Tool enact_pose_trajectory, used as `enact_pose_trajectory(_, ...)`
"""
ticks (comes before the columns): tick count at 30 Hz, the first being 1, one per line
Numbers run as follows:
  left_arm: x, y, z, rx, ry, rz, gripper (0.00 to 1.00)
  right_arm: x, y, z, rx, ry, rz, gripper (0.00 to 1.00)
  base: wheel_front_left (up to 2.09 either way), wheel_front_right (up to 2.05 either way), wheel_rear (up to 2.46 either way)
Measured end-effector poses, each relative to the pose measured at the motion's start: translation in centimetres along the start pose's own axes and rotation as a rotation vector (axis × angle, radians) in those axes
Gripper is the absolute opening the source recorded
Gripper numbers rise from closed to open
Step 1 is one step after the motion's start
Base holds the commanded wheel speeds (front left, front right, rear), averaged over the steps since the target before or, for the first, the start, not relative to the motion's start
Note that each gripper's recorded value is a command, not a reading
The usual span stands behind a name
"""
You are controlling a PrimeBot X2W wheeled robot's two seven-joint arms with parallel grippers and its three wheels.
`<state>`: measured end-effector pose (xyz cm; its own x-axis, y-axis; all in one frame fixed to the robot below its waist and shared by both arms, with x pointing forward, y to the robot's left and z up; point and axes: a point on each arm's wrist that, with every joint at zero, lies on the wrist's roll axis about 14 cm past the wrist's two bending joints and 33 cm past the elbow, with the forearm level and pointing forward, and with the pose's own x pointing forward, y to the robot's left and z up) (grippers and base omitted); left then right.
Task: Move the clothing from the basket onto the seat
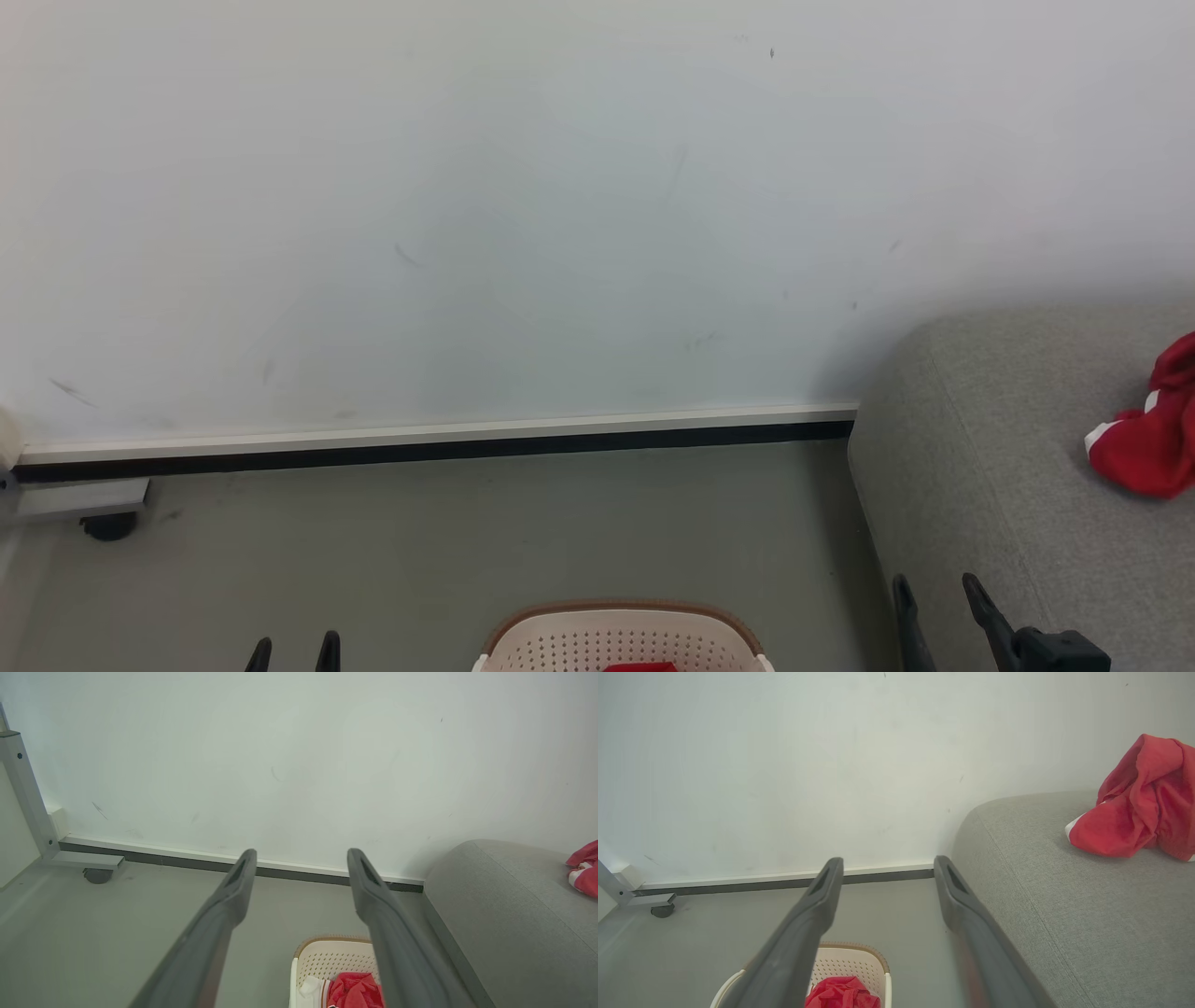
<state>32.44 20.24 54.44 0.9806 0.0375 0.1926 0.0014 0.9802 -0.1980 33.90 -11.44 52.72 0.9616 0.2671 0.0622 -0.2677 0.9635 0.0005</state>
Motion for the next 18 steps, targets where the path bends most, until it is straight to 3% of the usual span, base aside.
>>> enact_pose_trajectory(18,-0.7,0.1,-1.7,-0.014,0.042,0.011,1.0,0.0,0.1,-1.1,0.02,0.017,0.002,1.0,0.0,0.0,0.0)
